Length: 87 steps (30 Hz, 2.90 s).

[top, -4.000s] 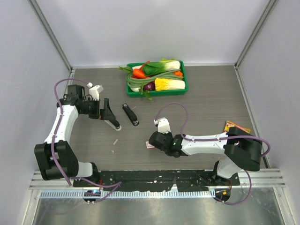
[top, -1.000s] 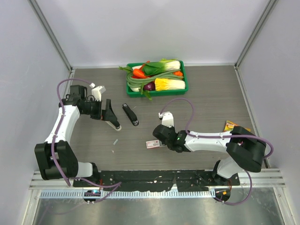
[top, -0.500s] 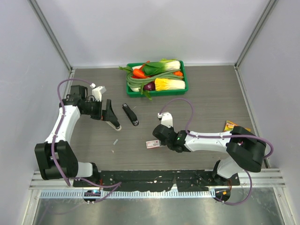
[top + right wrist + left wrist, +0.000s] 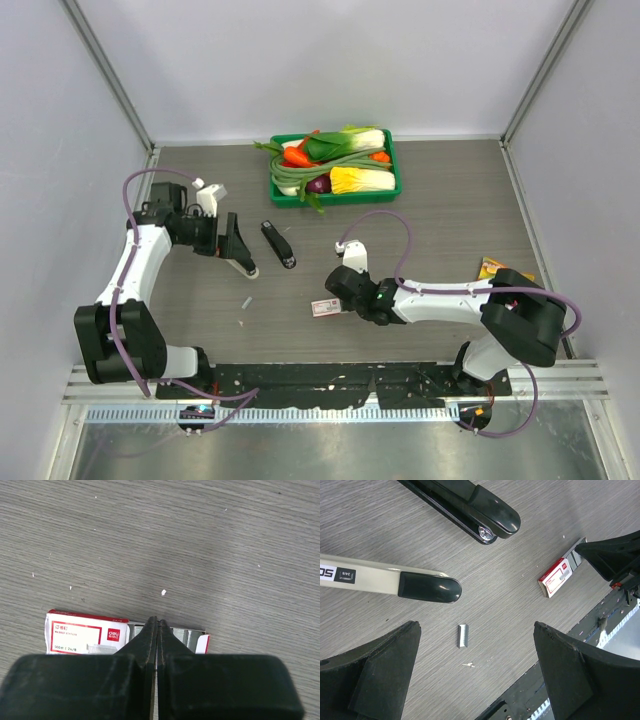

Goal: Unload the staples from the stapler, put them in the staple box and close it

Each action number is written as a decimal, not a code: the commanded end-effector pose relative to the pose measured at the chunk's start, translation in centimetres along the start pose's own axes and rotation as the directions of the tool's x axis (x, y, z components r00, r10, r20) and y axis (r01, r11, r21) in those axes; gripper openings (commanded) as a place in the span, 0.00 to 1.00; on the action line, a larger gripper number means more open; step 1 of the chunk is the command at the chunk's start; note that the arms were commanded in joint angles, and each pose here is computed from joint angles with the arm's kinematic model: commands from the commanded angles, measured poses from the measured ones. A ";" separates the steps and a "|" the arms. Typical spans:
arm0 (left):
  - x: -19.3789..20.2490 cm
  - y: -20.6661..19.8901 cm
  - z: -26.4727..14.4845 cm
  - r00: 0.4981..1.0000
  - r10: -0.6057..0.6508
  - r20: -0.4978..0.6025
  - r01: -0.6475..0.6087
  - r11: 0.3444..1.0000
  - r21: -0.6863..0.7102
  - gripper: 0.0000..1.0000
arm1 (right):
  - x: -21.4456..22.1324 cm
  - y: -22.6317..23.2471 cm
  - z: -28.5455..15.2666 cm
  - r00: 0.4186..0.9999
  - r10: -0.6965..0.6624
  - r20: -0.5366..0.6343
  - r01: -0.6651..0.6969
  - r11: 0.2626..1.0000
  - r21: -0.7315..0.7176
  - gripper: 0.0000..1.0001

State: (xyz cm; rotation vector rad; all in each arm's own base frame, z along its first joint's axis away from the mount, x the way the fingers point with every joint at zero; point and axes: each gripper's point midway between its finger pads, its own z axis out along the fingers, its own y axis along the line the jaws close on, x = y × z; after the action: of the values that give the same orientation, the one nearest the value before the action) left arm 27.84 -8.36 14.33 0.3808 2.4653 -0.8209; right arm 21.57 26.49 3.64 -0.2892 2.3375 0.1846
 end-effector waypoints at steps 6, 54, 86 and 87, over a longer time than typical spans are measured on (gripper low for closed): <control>-0.7 -0.5 -0.3 0.999 0.024 0.036 -0.024 1.000 0.003 1.00 | -0.1 0.5 -0.5 0.999 0.032 0.013 -0.032 0.999 -0.015 0.01; 10.9 1.9 7.9 0.729 0.431 -0.532 -0.517 0.856 -0.016 0.84 | -6.9 -3.2 -4.9 0.973 0.114 0.201 -0.119 0.993 0.012 0.26; 12.9 1.4 8.7 0.667 0.466 -0.581 -0.600 0.798 -0.048 0.03 | -6.9 -3.9 -5.4 0.966 0.139 0.216 -0.145 0.989 0.013 0.24; 12.6 1.1 8.6 0.672 0.469 -0.573 -0.599 0.799 -0.048 0.03 | -7.0 -3.9 -5.5 0.966 0.138 0.219 -0.144 0.989 0.011 0.24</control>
State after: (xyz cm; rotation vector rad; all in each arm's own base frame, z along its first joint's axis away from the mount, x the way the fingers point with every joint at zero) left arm 21.69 -11.07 1.32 1.3652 2.6253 -0.1111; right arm 23.12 22.85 10.85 -0.1270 2.1903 0.2282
